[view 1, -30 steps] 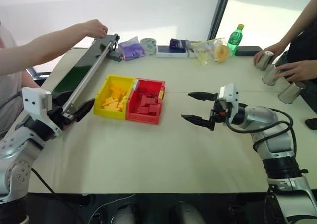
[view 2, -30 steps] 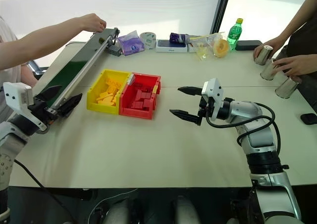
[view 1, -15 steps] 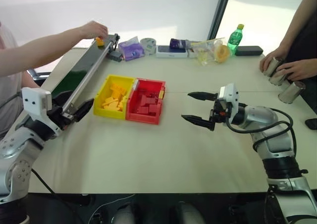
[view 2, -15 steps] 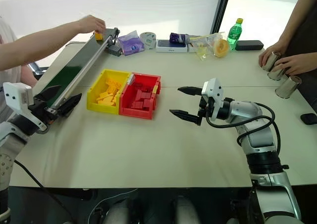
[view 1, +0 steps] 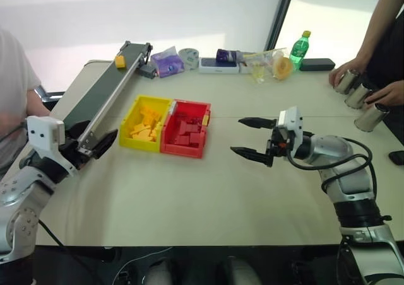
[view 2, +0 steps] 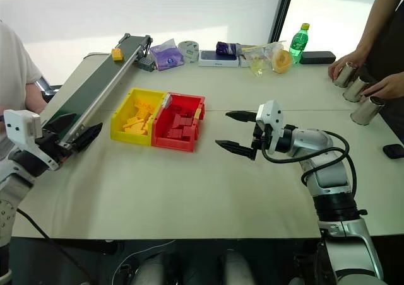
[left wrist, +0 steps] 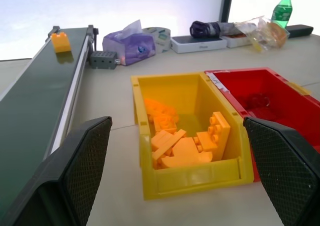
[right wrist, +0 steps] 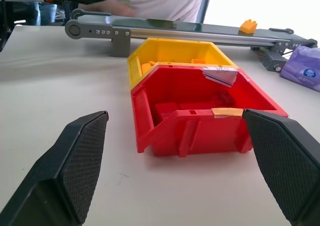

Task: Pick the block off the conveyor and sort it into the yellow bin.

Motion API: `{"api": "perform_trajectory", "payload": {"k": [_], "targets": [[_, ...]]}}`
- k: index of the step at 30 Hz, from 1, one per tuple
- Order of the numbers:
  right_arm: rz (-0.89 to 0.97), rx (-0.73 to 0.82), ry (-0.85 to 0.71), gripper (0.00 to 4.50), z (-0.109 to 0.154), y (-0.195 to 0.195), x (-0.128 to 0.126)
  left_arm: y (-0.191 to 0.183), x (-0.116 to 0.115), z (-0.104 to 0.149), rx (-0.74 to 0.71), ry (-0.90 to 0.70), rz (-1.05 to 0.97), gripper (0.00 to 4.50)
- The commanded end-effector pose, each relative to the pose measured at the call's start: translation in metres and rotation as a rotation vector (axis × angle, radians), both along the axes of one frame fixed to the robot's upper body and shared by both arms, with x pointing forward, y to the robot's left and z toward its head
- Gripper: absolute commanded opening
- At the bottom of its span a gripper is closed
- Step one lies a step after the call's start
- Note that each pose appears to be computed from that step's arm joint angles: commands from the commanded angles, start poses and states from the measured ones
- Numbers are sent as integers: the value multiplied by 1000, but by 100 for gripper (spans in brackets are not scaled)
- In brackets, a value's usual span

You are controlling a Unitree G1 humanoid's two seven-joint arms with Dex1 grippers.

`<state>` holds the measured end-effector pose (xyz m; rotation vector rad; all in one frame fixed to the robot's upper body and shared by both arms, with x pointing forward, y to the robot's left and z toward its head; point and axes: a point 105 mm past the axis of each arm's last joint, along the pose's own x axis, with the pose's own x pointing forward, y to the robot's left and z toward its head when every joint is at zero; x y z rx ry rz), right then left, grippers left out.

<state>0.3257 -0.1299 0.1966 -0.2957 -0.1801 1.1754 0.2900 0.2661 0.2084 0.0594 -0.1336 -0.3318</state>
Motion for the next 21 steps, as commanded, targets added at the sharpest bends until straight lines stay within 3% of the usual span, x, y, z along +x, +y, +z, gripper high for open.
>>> {"api": "perform_trajectory", "payload": {"k": [1, 4, 10, 14, 21], "targets": [[17, 14, -57, 450, 13, 1, 0, 12, -12, 25, 20, -145, 70, 445], [19, 14, -57, 450, 13, 0, 0, 30, -24, 31, 19, -223, 199, 445], [30, 16, -55, 450, 11, 1, 1, 61, -57, 18, 25, -240, 375, 445], [45, 18, -57, 450, 13, 5, 3, 82, -79, -3, 15, -189, 484, 445], [67, 18, -61, 450, 18, 12, 5, 93, -95, -26, -11, -144, 558, 445]]}}
